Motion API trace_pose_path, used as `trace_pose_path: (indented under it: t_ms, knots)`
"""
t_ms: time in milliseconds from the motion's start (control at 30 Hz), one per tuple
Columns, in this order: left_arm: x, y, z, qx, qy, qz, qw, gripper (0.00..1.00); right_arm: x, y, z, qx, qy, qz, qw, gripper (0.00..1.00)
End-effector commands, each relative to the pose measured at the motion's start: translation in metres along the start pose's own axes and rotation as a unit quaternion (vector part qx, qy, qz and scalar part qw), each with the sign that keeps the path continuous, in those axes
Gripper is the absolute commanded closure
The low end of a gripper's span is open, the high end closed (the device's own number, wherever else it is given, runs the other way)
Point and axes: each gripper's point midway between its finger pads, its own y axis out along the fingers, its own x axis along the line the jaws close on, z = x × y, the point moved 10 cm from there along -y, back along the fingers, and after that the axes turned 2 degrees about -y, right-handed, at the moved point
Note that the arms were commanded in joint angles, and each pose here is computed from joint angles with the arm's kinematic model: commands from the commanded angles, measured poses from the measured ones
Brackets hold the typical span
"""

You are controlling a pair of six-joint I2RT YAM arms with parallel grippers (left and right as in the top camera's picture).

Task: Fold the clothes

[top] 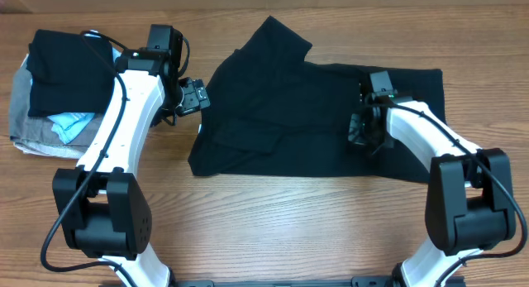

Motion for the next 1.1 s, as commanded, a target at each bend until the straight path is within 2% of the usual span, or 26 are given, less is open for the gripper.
trace_pose_path:
  t_ms: [0, 100, 200, 500, 667, 800, 967, 1067]
  knots:
    - [-0.001, 0.005, 0.0, 0.007, 0.001, -0.002, 1.0, 0.0, -0.01, -0.002, -0.006, -0.022, 0.02, 0.001, 1.0, 0.95]
    - [-0.001, 0.005, 0.0, 0.006, 0.001, -0.002, 1.0, 0.0, -0.019, -0.001, -0.013, -0.043, 0.034, 0.009, 0.998, 0.95]
    - [-0.001, 0.005, 0.0, 0.006, 0.001, -0.002, 1.0, 0.0, -0.025, -0.002, -0.021, -0.064, 0.045, 0.007, 0.997, 0.89]
    - [-0.001, 0.005, 0.0, 0.007, 0.001, -0.002, 1.0, 0.0, -0.044, -0.016, -0.044, -0.096, 0.075, 0.006, 0.993, 0.85]
    - [-0.001, 0.005, 0.0, 0.006, 0.001, -0.002, 1.0, 0.0, -0.062, -0.047, -0.059, -0.082, 0.1, 0.016, 0.991, 0.83]
    - [-0.001, 0.005, 0.0, 0.006, 0.001, -0.002, 1.0, 0.0, -0.062, -0.062, -0.053, -0.029, 0.103, -0.015, 0.994, 0.87]
    - [-0.001, 0.005, 0.0, 0.007, 0.001, -0.002, 1.0, 0.0, -0.029, -0.066, -0.038, 0.027, 0.008, -0.124, 0.992, 0.87]
    - [-0.001, 0.005, 0.0, 0.006, 0.001, -0.002, 1.0, 0.0, -0.002, -0.067, -0.029, 0.036, -0.057, -0.147, 0.987, 0.87]
